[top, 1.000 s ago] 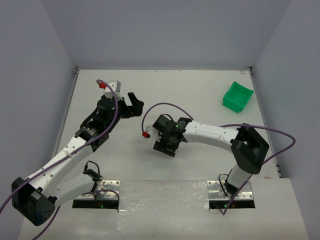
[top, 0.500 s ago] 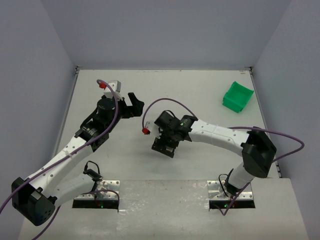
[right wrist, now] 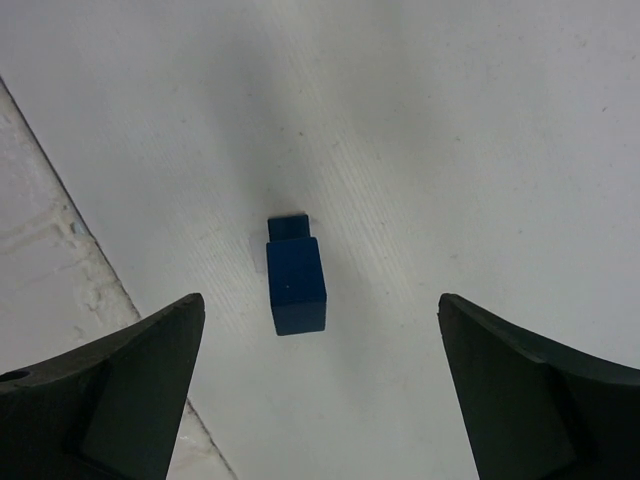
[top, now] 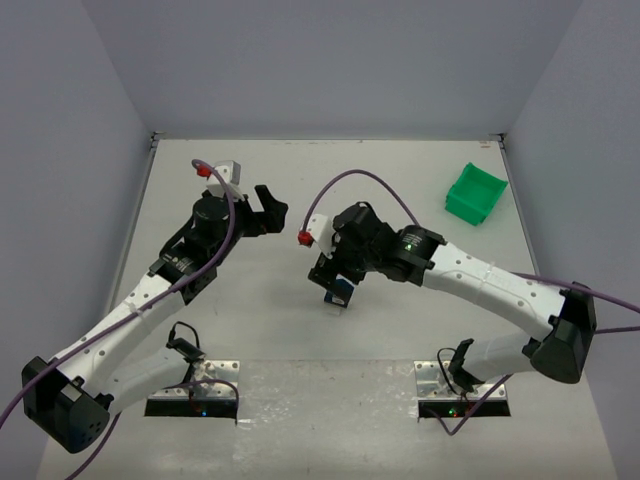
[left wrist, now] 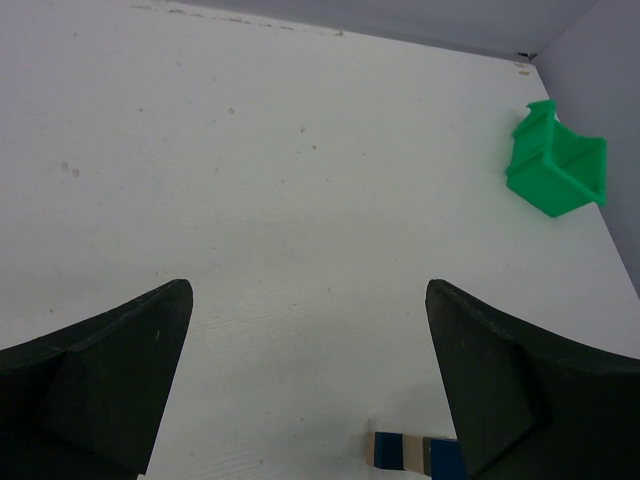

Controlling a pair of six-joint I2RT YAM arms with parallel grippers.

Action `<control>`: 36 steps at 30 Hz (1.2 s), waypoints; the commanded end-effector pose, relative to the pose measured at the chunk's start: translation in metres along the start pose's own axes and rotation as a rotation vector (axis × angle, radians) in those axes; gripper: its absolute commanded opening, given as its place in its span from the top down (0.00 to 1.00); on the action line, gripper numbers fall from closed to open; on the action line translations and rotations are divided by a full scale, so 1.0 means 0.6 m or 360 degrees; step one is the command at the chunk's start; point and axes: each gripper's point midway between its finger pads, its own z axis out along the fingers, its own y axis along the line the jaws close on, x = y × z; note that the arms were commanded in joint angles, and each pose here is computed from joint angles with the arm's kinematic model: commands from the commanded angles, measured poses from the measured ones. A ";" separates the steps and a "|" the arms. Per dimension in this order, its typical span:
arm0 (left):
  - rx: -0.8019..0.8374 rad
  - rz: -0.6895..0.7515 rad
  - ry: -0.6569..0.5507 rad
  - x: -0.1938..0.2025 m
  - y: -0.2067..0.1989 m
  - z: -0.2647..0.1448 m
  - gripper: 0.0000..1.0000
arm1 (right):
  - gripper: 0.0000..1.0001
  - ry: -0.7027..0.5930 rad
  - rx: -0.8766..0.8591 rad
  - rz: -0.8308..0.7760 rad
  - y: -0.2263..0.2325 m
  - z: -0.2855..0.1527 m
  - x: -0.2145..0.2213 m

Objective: Build the wood block tower

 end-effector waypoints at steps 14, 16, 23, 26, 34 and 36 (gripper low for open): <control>-0.0458 -0.0450 -0.0051 -0.037 0.203 0.051 0.00 | 0.01 -0.0275 0.0731 0.1732 -0.287 -0.049 0.254; -0.0511 -0.0552 -0.0043 -0.027 0.245 0.048 0.00 | 0.01 -0.0259 0.0860 0.1831 -0.282 -0.055 0.303; -0.0690 -0.0650 -0.0061 -0.021 0.305 0.027 0.00 | 0.01 -0.0287 0.1215 0.1850 -0.262 -0.100 0.374; -0.0688 -0.0643 -0.0131 -0.030 0.302 0.012 0.00 | 0.01 -0.0338 0.1275 0.1841 -0.255 -0.113 0.380; -0.0623 -0.0627 -0.0253 -0.052 0.282 -0.018 0.00 | 0.01 -0.0496 0.1325 0.1832 -0.259 -0.139 0.360; -0.0609 -0.0622 -0.0263 -0.054 0.280 -0.019 0.00 | 0.01 -0.0539 0.1383 0.1842 -0.265 -0.152 0.359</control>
